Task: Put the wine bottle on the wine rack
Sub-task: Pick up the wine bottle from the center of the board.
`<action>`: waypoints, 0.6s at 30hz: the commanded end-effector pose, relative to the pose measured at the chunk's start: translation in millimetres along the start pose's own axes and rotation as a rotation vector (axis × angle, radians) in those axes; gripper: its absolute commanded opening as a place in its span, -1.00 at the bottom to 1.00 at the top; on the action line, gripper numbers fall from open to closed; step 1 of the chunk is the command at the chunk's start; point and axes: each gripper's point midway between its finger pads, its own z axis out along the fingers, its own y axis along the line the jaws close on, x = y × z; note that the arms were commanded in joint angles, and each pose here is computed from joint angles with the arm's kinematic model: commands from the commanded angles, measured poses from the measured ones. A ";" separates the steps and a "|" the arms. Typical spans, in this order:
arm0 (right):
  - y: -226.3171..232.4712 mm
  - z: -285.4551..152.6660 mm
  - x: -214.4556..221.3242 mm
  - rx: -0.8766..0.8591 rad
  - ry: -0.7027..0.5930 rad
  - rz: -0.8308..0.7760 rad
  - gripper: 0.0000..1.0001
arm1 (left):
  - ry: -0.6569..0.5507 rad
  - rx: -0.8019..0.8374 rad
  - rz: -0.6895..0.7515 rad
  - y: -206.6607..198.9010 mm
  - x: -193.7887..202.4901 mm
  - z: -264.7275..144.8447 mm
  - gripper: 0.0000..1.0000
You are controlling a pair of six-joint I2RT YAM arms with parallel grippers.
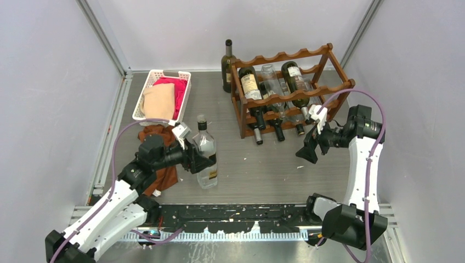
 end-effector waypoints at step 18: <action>110.1 34.7 -16.9 -0.495 0.029 -0.459 0.94 | 0.319 0.170 0.444 -89.8 37.6 69.7 -0.99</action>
